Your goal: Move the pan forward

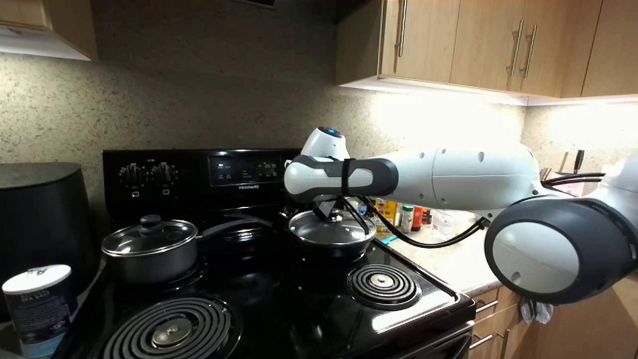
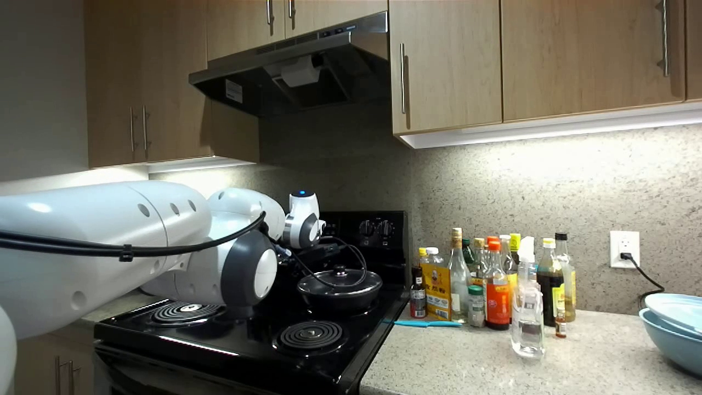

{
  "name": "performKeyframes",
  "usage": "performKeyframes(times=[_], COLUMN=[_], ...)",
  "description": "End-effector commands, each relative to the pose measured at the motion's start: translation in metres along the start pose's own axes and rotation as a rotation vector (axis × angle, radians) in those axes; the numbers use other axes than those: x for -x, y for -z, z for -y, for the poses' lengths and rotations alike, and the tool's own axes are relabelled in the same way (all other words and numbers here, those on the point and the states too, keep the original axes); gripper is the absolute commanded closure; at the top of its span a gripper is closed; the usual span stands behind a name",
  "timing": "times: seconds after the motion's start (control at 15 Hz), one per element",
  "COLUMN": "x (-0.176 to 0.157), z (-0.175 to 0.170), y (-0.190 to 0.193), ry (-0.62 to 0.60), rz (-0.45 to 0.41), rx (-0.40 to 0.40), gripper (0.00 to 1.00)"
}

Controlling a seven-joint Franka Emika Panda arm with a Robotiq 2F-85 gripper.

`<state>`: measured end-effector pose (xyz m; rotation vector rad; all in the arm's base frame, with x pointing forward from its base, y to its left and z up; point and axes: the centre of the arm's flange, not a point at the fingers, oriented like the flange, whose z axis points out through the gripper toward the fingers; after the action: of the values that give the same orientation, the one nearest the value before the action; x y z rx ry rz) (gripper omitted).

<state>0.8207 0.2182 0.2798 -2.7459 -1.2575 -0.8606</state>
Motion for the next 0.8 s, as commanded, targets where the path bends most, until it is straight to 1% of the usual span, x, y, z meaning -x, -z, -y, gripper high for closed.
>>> performKeyframes(times=[0.0, 0.2, 0.27, 0.33, 0.4, 0.53, 0.67, 0.73], x=[0.0032, 0.0025, 0.0027, 0.0029, 0.0032, 0.0028, 0.0019, 0.001], z=[-0.0035, -0.0009, -0.0003, 0.0001, 0.0009, 0.0, 0.0005, 0.0016], y=[-0.0111, -0.0094, -0.0094, -0.0092, -0.0081, -0.0059, -0.0043, -0.0035], ry=[-0.019, -0.032, -0.04, -0.045, -0.057, -0.076, -0.076, -0.072], rz=[0.025, 0.023, 0.026, 0.026, 0.026, 0.02, 0.016, 0.028], rx=[0.028, 0.005, -0.002, -0.009, -0.031, -0.045, -0.051, -0.048], gripper=[0.0, 0.0, 0.24, 0.26, 0.32, 0.46, 0.59, 0.65])
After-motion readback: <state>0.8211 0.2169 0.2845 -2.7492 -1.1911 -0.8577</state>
